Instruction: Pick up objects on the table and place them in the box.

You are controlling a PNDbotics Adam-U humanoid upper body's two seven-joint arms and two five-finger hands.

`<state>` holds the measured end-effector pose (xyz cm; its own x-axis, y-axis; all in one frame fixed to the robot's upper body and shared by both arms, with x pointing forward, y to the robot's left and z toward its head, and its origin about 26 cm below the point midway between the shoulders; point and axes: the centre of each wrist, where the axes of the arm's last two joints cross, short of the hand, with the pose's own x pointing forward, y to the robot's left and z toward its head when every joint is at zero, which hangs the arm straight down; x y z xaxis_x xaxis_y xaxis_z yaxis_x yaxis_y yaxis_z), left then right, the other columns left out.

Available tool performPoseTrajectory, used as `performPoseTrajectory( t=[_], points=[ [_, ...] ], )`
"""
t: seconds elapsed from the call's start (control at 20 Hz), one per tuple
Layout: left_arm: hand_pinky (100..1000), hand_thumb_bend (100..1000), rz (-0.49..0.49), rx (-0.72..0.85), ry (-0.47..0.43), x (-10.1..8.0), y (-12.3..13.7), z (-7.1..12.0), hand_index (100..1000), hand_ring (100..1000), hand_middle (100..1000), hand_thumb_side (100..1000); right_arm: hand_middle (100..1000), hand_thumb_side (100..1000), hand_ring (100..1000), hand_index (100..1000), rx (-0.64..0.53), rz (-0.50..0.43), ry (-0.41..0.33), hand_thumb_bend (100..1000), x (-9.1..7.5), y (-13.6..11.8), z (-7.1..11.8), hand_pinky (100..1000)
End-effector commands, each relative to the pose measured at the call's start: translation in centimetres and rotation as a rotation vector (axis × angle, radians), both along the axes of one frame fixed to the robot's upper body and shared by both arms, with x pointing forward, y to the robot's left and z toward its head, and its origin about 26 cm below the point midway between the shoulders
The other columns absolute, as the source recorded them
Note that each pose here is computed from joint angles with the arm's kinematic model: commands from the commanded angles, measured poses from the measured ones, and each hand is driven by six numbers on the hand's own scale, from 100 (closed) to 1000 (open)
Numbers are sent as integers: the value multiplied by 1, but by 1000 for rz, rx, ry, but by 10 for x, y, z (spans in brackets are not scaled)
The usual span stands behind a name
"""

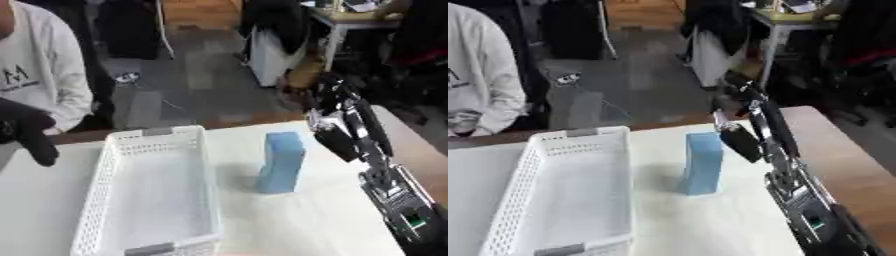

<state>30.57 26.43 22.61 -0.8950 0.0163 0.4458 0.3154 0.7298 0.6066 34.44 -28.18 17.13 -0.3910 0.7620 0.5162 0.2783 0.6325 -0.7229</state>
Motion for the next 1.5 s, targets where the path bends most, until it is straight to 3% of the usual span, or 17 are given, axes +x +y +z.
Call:
performPoseTrajectory(
  t=[0.05,0.2,0.3,0.9,1.2,1.5],
  points=[
    [526,776,-10,14,-27,-3,1,8,869,479,709,948,959,711,806,939,-53,39,-7,285,1,-3,10,637],
    [526,777,-11,13,-26,-3,0,8,869,479,709,948,952,681,802,945,-79,88,13,331,2,-2,10,663],
    [526,777,-11,13,-26,-3,0,8,869,479,709,948,952,691,800,943,-93,103,26,303,4,-4,10,667],
    [526,777,-15,11,-28,-3,-1,9,868,479,710,948,966,685,807,944,-150,121,34,325,10,-7,12,685],
    [526,778,-17,13,-27,-3,-1,8,867,478,709,948,1000,683,861,951,-178,125,32,346,13,-9,13,715],
    [526,778,-17,14,-28,-3,-1,9,867,478,710,948,1000,695,872,944,-194,140,39,304,13,-9,15,718]
  ],
)
